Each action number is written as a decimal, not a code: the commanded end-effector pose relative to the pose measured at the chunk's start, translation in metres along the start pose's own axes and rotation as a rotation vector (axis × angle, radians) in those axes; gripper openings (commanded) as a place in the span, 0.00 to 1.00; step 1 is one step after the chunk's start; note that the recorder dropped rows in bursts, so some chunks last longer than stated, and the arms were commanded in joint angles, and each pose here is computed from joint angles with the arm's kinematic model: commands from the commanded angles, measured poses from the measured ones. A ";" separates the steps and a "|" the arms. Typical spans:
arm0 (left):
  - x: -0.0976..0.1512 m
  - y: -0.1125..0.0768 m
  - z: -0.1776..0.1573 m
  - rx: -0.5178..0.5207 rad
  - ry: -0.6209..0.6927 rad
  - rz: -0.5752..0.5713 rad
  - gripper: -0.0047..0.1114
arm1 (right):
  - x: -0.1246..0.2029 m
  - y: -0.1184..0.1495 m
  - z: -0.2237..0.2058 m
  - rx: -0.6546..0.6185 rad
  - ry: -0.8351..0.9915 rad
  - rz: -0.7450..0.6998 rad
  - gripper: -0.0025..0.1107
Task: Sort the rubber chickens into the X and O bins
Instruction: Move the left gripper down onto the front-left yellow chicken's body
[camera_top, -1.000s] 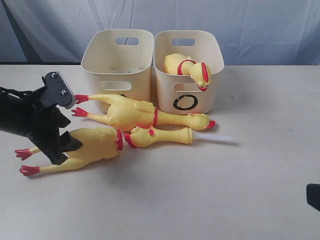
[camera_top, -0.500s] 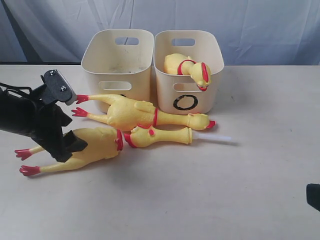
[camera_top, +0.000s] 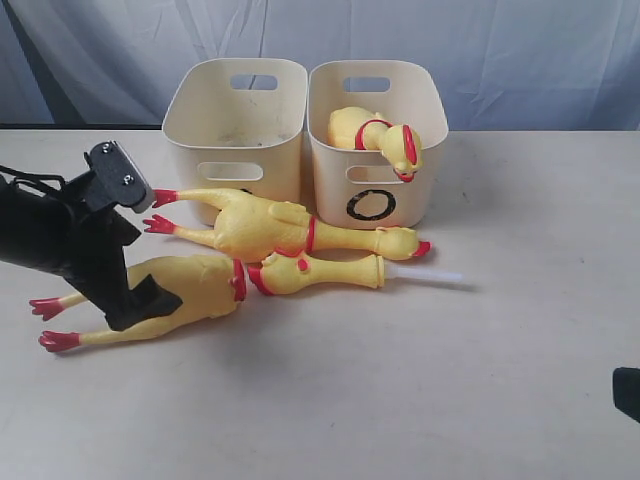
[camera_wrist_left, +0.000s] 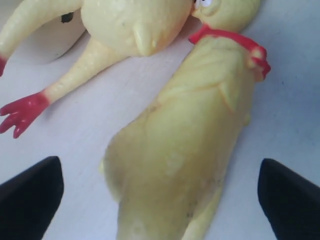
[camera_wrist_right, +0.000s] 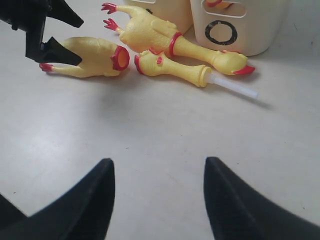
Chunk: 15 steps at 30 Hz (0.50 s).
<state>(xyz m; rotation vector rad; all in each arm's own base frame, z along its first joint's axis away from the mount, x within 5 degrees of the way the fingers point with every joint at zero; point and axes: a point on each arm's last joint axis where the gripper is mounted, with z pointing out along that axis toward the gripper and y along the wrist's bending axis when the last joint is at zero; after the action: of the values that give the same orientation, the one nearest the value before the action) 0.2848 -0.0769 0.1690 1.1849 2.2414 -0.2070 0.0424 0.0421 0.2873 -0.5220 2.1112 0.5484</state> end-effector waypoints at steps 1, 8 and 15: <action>0.005 -0.002 0.013 0.042 0.028 -0.005 0.89 | 0.000 0.000 0.000 0.000 -0.014 -0.002 0.47; 0.014 -0.004 0.029 0.080 0.070 -0.004 0.89 | 0.000 0.000 0.000 0.000 -0.014 -0.002 0.47; 0.014 -0.002 0.033 0.063 0.048 -0.041 0.89 | 0.000 0.000 0.000 0.000 -0.014 -0.002 0.47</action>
<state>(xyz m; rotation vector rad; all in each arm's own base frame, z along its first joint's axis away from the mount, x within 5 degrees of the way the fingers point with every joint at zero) 0.2896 -0.0780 0.1323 1.2140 2.3349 -0.2584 0.0424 0.0421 0.2873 -0.5220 2.1112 0.5484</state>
